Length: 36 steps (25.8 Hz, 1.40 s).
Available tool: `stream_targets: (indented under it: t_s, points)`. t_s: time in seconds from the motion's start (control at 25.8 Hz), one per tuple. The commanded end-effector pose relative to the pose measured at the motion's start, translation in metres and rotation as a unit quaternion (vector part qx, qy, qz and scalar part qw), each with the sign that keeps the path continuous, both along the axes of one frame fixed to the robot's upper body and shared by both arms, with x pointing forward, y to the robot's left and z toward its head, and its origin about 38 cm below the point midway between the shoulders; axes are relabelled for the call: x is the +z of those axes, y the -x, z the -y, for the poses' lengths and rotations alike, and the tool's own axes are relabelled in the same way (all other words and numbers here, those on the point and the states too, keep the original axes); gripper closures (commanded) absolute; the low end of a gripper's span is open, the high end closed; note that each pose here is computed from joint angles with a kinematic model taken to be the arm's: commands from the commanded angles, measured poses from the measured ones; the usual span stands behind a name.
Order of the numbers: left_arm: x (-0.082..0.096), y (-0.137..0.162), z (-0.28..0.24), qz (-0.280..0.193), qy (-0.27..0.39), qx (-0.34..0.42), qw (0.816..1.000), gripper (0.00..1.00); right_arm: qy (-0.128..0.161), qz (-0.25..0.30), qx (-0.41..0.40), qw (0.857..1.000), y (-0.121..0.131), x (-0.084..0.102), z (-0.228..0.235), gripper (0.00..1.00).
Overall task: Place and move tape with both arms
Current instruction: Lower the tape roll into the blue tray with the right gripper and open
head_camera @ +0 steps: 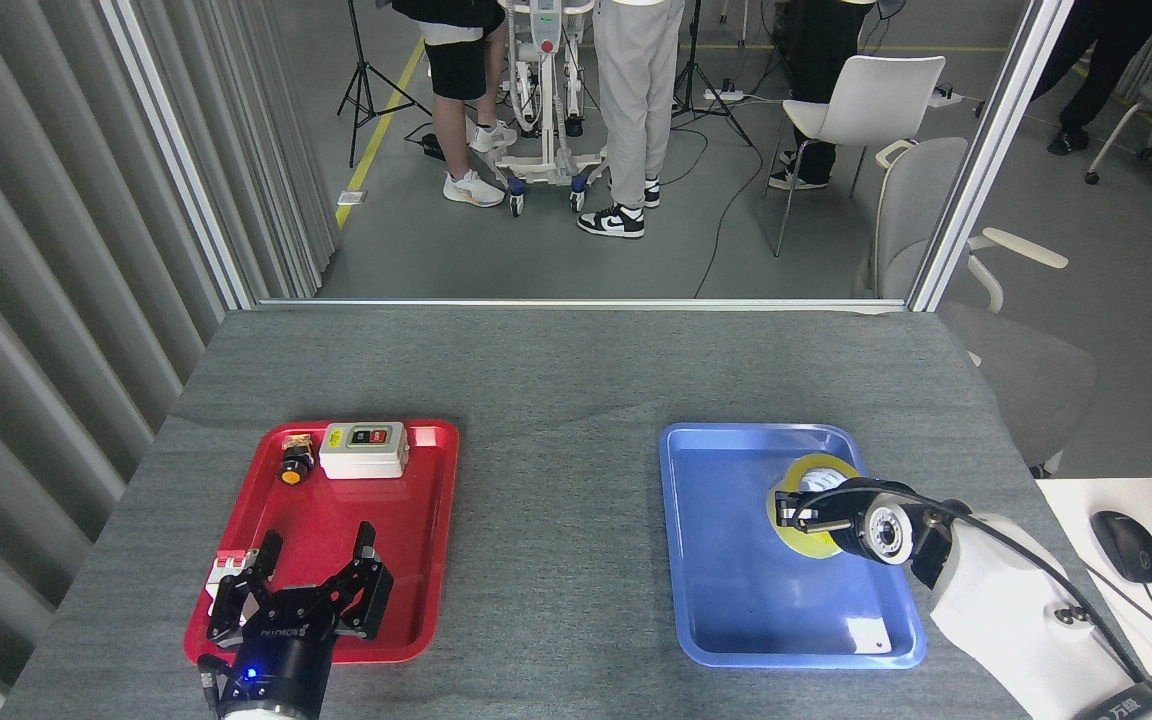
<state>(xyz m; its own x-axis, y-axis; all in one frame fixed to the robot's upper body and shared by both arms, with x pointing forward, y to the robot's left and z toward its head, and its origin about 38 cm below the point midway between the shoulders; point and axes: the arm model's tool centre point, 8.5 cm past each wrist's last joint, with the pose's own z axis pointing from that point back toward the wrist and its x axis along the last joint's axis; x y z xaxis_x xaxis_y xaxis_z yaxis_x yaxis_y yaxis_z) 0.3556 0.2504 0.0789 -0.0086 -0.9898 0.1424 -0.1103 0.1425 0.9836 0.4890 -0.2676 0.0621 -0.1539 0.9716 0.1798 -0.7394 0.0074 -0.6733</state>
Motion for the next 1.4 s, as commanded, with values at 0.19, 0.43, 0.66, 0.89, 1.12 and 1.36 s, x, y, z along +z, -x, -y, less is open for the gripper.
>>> stream_targets:
  t_s: [0.19, 0.43, 0.66, 0.89, 1.12, 1.36]
  points:
    - [-0.008, 0.007, 0.016, 0.018, -0.006, -0.019, 1.0, 0.01, -0.032, -0.032, -0.001, 0.999, 0.003, -0.004, -0.013, 0.9]
    - [-0.018, 0.006, 0.024, 0.005, -0.062, -0.027, 0.998, 0.01, -0.046, -0.046, -0.006, 0.998, 0.003, -0.01, -0.019, 0.9]
    - [-0.021, 0.004, 0.021, -0.001, -0.066, -0.027, 0.997, 0.01, -0.048, -0.053, -0.009, 0.997, 0.004, -0.02, -0.026, 0.84]
    - [-0.024, 0.004, 0.021, -0.003, -0.066, -0.028, 0.997, 0.01, -0.049, -0.048, -0.01, 0.998, 0.003, -0.018, -0.027, 0.57]
    - [-0.026, 0.004, 0.019, -0.006, -0.066, -0.027, 0.997, 0.01, -0.05, -0.047, -0.011, 0.998, 0.002, -0.018, -0.026, 0.19]
    - [-0.027, 0.005, 0.018, -0.008, -0.068, -0.027, 0.997, 0.01, -0.059, -0.035, 0.014, 0.998, 0.001, -0.011, -0.032, 0.03]
